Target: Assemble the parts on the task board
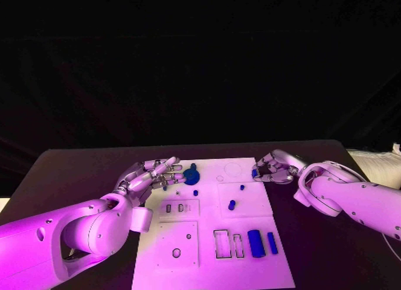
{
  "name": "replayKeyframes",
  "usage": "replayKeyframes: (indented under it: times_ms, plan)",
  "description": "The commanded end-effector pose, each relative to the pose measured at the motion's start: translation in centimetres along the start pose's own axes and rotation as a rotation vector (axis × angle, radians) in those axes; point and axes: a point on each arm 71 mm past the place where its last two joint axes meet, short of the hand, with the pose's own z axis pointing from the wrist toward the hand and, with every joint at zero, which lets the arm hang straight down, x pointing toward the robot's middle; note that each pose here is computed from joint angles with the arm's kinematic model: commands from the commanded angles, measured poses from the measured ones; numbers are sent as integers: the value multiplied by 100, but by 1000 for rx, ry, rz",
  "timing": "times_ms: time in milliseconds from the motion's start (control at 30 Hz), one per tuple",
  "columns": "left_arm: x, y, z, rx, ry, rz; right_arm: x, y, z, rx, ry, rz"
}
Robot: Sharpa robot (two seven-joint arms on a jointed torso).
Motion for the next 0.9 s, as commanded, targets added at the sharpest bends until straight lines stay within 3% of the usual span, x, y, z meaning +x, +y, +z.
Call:
replayKeyframes:
  times_ms: [33,900]
  plan:
    - [30,-5,1,7,22,-4,27,11,8,-12,22,-10]
    - [29,-1,1,0,23,-4,63,32,68,-9,15,-13]
